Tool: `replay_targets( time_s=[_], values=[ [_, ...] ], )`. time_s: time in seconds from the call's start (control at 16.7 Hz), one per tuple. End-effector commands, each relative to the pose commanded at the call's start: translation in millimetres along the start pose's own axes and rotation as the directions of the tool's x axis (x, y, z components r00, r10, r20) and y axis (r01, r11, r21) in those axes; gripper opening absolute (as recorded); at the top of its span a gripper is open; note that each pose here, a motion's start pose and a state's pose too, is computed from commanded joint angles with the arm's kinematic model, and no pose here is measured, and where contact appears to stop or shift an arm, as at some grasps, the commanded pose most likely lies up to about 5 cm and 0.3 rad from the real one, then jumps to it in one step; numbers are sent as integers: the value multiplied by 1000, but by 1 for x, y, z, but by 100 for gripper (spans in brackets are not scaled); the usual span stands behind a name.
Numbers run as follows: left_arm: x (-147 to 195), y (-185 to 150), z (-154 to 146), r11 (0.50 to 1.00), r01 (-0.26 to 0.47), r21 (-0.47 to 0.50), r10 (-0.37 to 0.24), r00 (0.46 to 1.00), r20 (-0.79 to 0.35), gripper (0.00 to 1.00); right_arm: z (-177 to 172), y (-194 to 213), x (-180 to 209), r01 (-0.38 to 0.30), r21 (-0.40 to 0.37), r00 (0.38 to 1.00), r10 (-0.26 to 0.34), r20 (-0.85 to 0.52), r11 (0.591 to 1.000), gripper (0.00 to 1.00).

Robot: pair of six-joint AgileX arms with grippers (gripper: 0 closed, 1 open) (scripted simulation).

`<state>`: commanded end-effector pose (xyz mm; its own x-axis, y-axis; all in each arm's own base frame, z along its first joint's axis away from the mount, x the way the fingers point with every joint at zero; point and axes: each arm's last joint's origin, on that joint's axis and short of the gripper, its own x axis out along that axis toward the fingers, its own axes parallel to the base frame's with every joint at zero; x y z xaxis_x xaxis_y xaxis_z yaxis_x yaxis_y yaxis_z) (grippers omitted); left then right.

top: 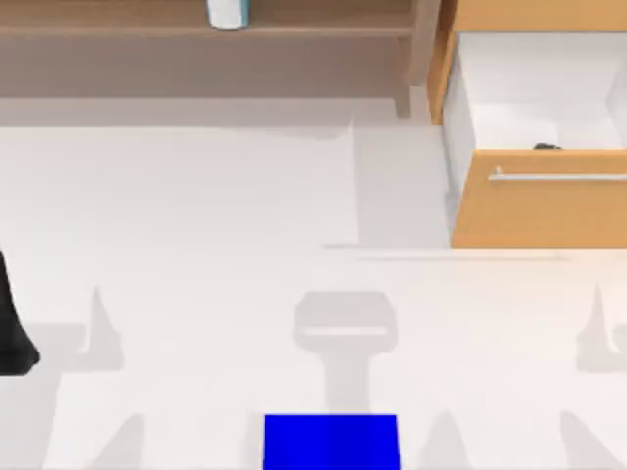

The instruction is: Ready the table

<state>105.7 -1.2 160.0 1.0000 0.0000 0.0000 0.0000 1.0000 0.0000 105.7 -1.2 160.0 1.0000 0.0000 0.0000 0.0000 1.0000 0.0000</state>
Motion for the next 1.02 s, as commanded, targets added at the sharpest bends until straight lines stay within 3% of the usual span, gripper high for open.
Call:
replay_targets(
  time_s=[0.3, 0.6, 0.78, 1.02],
  values=[
    [0, 0, 0, 1000, 0, 0, 0, 1000, 0, 100, 11, 0, 0, -1, 18, 999, 2, -46, 1000, 100],
    [0, 0, 0, 1000, 0, 0, 0, 1000, 0, 100, 70, 3, 16, 12, 93, 970, 11, -244, 996, 100],
    [0, 0, 0, 1000, 0, 0, 0, 1000, 0, 100, 115, 7, 51, 43, 142, 908, 20, -418, 989, 100],
    [0, 0, 0, 1000, 0, 0, 0, 1000, 0, 100, 153, 19, 138, 116, 176, 753, 29, -658, 978, 100]
  ],
)
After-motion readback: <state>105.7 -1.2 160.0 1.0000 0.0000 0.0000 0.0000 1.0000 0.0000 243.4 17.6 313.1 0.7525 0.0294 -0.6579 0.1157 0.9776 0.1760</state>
